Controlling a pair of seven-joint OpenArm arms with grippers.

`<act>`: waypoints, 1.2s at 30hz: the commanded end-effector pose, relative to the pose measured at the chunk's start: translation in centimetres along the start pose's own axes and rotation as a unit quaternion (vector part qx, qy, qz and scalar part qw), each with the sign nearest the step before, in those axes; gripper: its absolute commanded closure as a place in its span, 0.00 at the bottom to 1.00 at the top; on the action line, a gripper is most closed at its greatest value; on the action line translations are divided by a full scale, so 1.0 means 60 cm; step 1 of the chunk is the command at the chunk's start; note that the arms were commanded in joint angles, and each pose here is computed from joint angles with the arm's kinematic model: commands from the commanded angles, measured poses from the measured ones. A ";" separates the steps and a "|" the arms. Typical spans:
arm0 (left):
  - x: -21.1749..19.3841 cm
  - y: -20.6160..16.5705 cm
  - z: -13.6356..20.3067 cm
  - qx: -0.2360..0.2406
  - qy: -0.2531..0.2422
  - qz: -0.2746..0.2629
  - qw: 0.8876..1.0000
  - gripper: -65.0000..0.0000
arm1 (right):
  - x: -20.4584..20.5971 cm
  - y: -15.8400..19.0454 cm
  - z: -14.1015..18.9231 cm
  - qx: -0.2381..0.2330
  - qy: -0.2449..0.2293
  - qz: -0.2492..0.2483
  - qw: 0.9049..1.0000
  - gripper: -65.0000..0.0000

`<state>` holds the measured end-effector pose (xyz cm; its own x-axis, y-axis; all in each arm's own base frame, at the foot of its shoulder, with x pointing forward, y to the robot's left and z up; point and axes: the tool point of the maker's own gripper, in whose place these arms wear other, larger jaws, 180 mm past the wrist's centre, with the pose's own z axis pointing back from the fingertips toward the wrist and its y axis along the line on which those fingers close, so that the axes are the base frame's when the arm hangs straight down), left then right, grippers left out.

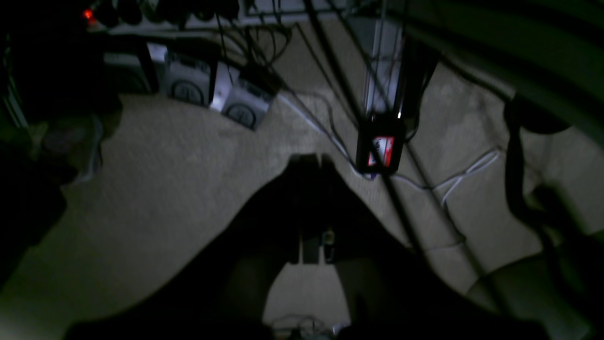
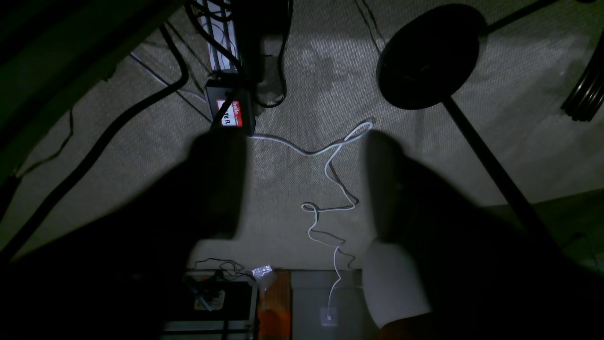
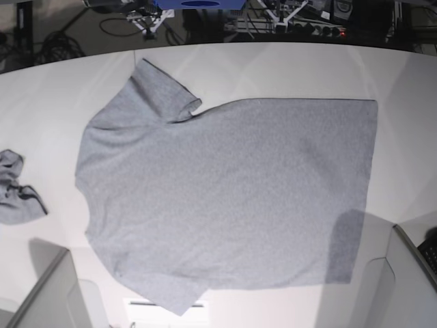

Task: Fold the T-shirt properly

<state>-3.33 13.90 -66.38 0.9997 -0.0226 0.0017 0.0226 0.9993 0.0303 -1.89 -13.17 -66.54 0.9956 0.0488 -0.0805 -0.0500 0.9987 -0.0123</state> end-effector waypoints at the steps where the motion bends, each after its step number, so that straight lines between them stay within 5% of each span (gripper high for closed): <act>1: -0.001 0.012 0.000 0.007 -0.001 -0.001 1.000 0.99 | 0.000 -0.006 0.000 -0.003 -0.001 0.001 1.000 0.31; 5: -0.002 0.014 0.000 0.007 0.000 -0.001 1.000 0.99 | -0.011 -0.005 -0.001 -0.003 -0.004 0.003 1.000 0.48; 9: 0.003 0.012 0.000 0.007 -0.004 0.000 1.000 0.99 | -0.021 -0.004 -0.001 -0.002 -0.006 0.003 1.000 1.00; 15: -0.001 0.010 0.000 0.006 -0.002 0.001 1.000 0.94 | -0.032 -0.018 -0.001 -0.008 -0.002 0.003 1.000 1.00; 18: -0.001 0.010 0.000 0.006 -0.002 0.001 1.000 0.71 | -0.033 -0.017 -0.001 -0.008 -0.002 0.003 1.000 1.00; 23: -0.002 0.015 0.000 0.008 -0.001 -0.001 1.000 0.20 | -0.033 -0.019 -0.001 -0.009 -0.003 0.002 1.000 1.00; 26: -0.002 0.017 0.000 0.009 -0.001 -0.001 1.000 0.08 | -0.025 -0.019 -0.001 -0.009 -0.016 0.000 1.000 1.00; 31: -0.006 0.017 0.000 0.009 0.000 -0.001 1.000 0.18 | -0.034 -0.017 0.000 -0.008 -0.040 0.003 0.999 1.00; 33: -0.016 0.017 0.001 0.009 0.004 -0.001 1.000 0.32 | -0.042 -0.019 0.000 -0.009 -0.036 0.004 0.999 1.00; 36: -0.015 0.016 0.002 0.008 -0.001 -0.002 1.000 0.66 | -0.047 -0.018 0.000 -0.009 -0.034 0.004 0.999 1.00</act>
<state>-3.78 14.89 -66.25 0.9996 -0.0234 0.0140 0.0227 0.9987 0.0449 -4.83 -14.11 -66.34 0.9983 0.0536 -0.0219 -0.0541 0.9982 -0.0249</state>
